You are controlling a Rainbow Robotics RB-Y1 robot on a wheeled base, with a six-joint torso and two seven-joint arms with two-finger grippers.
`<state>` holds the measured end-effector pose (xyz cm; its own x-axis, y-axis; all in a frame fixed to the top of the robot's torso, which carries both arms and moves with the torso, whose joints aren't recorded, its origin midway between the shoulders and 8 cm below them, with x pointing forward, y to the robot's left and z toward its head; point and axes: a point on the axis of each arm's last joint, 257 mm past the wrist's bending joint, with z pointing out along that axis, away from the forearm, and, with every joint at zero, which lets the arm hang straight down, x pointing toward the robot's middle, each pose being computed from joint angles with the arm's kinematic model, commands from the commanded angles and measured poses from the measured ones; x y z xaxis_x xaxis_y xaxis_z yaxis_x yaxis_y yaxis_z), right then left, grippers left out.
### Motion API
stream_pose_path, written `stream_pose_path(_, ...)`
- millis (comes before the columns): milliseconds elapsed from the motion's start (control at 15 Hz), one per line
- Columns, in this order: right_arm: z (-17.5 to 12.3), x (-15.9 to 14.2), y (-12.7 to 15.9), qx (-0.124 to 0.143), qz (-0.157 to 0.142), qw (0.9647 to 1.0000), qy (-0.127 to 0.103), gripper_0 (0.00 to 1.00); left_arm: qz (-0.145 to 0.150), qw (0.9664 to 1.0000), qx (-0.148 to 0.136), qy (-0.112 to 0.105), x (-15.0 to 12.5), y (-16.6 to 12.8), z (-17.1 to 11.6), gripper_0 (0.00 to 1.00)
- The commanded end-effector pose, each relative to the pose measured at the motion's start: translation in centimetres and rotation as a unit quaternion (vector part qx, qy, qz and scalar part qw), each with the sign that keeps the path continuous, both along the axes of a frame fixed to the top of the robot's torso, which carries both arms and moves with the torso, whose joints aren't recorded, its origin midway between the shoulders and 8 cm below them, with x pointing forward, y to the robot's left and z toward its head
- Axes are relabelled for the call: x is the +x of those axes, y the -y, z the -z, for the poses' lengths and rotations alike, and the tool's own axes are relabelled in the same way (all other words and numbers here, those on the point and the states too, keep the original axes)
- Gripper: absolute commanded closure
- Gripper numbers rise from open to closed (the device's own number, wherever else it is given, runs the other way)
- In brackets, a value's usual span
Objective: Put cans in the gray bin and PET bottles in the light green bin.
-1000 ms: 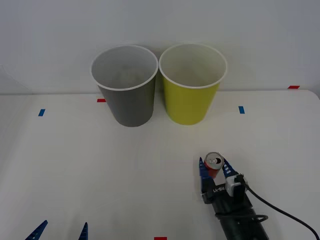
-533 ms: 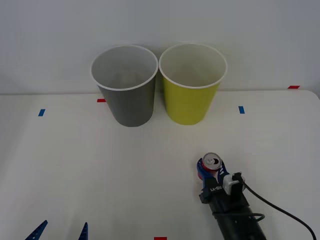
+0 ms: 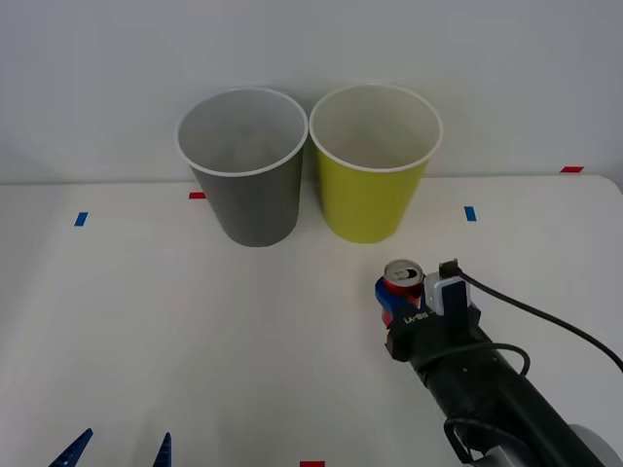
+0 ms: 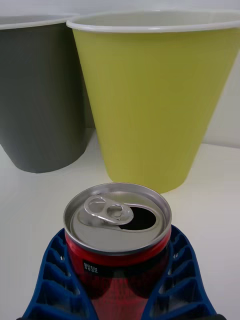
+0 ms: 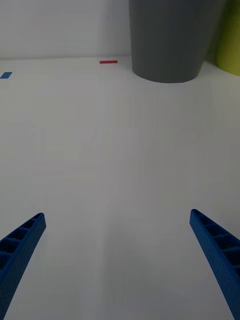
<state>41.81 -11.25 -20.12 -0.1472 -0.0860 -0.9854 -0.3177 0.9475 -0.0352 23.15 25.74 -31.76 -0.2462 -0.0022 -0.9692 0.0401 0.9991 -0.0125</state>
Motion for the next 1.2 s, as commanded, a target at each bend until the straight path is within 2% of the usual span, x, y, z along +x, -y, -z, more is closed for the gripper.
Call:
stream_pose_path(67, -6.2, 0.3, -1.1, -0.030, -0.016, 0.9993, -0.014, 0.90, 0.000, 1.0000, 0.000, 0.000, 0.0, 0.0, 0.0, 0.00)
stream_pose_path(267, -9.5, 0.5, -2.7, -0.044, -0.032, 0.9983, -0.023, 0.90, 0.000, 1.0000, 0.000, 0.000, 0.0, 0.0, 0.0, 0.00)
stream_pose_path(467, -13.0, 1.3, -4.6, -0.049, -0.049, 0.9976, -0.008, 0.90, 0.000, 1.0000, 0.000, 0.000, 0.0, 0.0, 0.0, 0.00)
stream_pose_path(533, -13.8, 1.5, -5.2, -0.060, -0.056, 0.9966, -0.007, 0.91, 0.000, 1.0000, 0.000, 0.000, 0.0, 0.0, 0.0, 0.00)
stream_pose_path(667, -17.0, 2.0, -7.0, -0.087, -0.067, 0.9940, 0.008, 0.91, 0.000, 1.0000, 0.000, 0.000, 0.0, 0.0, 0.0, 0.00)
stream_pose_path(867, -19.9, 3.3, -10.3, -0.087, -0.091, 0.9918, 0.021, 0.91, 0.000, 1.0000, 0.000, 0.000, 0.0, 0.0, 0.0, 0.00)
stream_pose_path(933, -20.8, 4.2, -11.9, -0.093, -0.106, 0.9895, 0.033, 0.91, 0.000, 1.0000, 0.000, 0.000, 0.0, 0.0, 0.0, 0.00)
stream_pose_path(1067, -21.5, 5.6, -13.7, -0.106, -0.122, 0.9863, 0.033, 0.91, 0.000, 1.0000, 0.000, 0.000, 0.0, 0.0, 0.0, 0.00)
stream_pose_path(1200, -22.0, 7.1, -15.0, -0.104, -0.134, 0.9849, 0.034, 0.91, 0.000, 1.0000, 0.000, 0.000, 0.0, 0.0, 0.0, 0.00)
